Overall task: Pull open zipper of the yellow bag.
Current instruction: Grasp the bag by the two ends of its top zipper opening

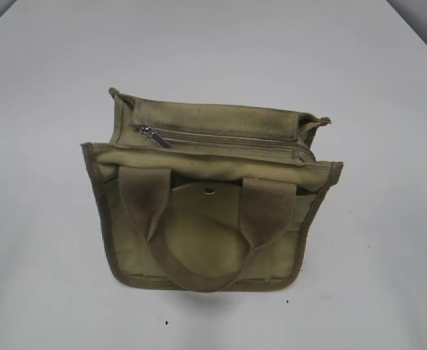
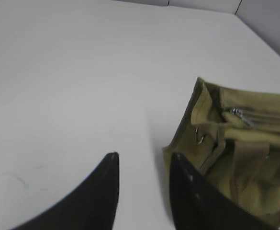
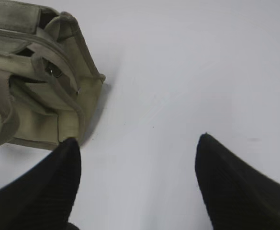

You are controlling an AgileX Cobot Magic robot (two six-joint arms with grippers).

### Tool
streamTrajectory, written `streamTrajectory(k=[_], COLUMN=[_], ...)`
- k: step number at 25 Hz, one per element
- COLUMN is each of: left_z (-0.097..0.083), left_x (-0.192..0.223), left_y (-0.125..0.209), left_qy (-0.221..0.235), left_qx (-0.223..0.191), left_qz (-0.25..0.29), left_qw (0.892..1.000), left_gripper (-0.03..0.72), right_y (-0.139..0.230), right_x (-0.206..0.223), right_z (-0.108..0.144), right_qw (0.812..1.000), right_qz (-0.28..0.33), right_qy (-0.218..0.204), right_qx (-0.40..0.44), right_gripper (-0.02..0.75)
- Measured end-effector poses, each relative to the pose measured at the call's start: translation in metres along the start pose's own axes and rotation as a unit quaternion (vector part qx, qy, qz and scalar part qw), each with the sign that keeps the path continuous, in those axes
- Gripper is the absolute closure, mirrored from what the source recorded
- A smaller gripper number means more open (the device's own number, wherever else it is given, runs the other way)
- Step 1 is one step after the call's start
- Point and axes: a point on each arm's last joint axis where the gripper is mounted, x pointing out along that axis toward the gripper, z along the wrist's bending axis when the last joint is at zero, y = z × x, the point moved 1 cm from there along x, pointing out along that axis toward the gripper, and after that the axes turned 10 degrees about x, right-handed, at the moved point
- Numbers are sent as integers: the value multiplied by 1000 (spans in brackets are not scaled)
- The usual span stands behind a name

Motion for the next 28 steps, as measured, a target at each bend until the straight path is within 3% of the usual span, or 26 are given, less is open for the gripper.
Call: streamTrajectory(k=[4,7,11,16,20,24,28], left_z=[3,1,-3,3,-8,-35,-50], left_x=[32,61,113,168,202,225,247], left_y=[-19,-37,-56,-57,-50,-46,-40], left_qy=[29,74,160,198,225,253,261], left_qx=[-64,-108,-149,-199,-195,-165,-153], left_qz=[35,89,176,251,301,322,334], left_qw=[997,987,960,926,906,897,893], left_gripper=[407,407,407,407,407,407,407], right_y=[-29,-53,-82,-106,-112,-116,-116], right_x=[30,58,95,132,160,183,199], right_z=[2,7,20,53,83,113,137], right_qw=[999,995,985,962,947,938,929], right_qz=[29,74,115,128,129,118,115], right_qy=[-20,-34,-63,-117,-153,-178,-198], right_qx=[-26,-60,-113,-209,-252,-274,-289], right_gripper=[164,164,164,164,164,183,234])
